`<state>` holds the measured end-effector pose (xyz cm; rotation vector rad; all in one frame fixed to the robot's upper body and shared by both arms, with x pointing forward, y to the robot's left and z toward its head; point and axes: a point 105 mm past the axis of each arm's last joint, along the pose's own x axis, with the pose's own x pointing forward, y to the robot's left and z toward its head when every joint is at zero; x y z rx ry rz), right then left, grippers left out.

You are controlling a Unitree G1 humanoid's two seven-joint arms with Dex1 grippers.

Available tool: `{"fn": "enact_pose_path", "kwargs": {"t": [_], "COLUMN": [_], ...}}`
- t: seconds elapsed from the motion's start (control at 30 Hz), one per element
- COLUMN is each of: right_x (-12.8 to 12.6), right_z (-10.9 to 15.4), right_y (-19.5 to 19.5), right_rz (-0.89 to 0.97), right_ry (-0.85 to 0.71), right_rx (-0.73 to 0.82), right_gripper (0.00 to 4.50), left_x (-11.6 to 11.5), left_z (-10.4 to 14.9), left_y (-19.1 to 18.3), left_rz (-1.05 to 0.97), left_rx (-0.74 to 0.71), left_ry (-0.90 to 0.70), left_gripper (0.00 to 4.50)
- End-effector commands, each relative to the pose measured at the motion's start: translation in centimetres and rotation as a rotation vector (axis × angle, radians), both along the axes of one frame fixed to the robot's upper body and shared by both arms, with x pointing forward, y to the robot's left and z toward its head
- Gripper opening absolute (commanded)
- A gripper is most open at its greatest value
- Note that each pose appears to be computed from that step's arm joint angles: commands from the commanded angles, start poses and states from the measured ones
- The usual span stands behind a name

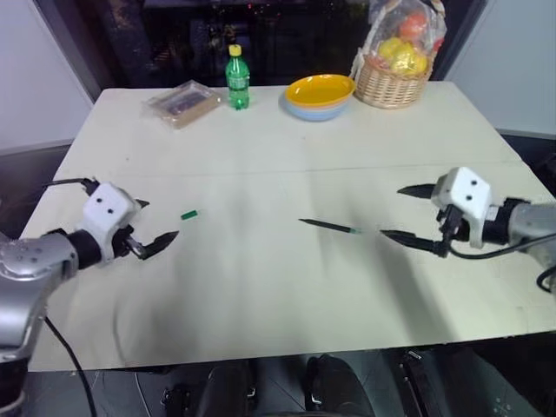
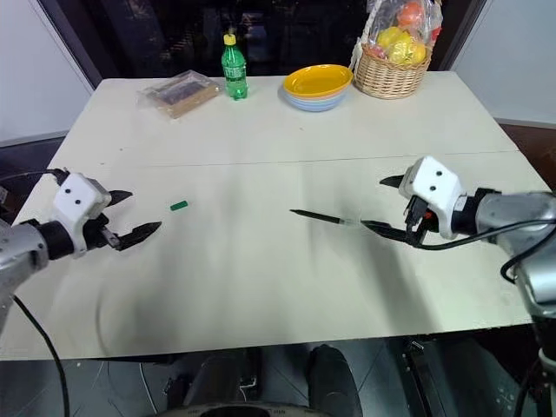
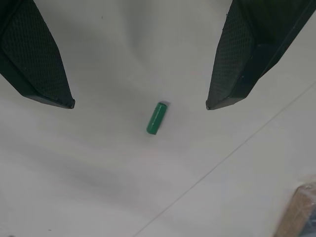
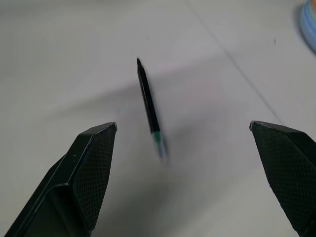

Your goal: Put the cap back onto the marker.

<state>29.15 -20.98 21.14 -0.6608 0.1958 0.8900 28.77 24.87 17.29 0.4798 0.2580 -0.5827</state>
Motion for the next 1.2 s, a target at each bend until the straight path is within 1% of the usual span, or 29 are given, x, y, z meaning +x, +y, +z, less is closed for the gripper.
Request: {"fn": "enact_pose_path", "kwargs": {"t": [0.03,0.17,0.4,0.57,0.63,0.73,0.8,0.97,1.2], "right_x": [-0.3,-0.4,-0.8,-0.8,-0.7,-0.7,-0.7,-1.4,-2.3], "right_z": [1.1,1.3,1.3,1.2,1.0,0.7,0.6,0.0,-0.5], "right_y": [0.6,1.1,1.7,2.0,2.3,2.7,3.1,4.2,4.7], "right_rz": [0.034,0.046,0.06,0.056,0.055,0.054,0.052,0.057,0.023], "right_ry": [-0.017,-0.02,-0.016,-0.019,-0.022,-0.026,-0.029,-0.024,-0.03], "right_rx": [-0.003,0.005,0.018,0.032,0.042,0.049,0.062,0.095,0.126], "right_gripper": [4.5,4.5,4.5,4.5,4.5,4.5,4.5,4.5,4.5], "left_x": [0.0,0.2,0.5,1.0,1.8,3.2,3.8,5.5,8.2], "left_z": [1.3,1.6,1.6,1.0,0.6,0.5,-0.5,-3.0,-4.4], "left_y": [0.2,0.0,-0.1,-0.1,-0.3,-0.8,-1.0,-0.8,-0.2], "left_rz": [-0.022,-0.027,-0.034,-0.05,-0.068,-0.108,-0.15,-0.194,-0.181], "left_rx": [0.009,-0.016,-0.014,-0.01,-0.017,-0.089,-0.067,-0.082,-0.087], "left_ry": [-0.032,-0.033,-0.032,-0.017,-0.027,-0.075,-0.06,-0.009,-0.005], "left_gripper": [4.47,4.47,4.47,4.47,4.47,4.47,4.47,4.47,4.47]}}
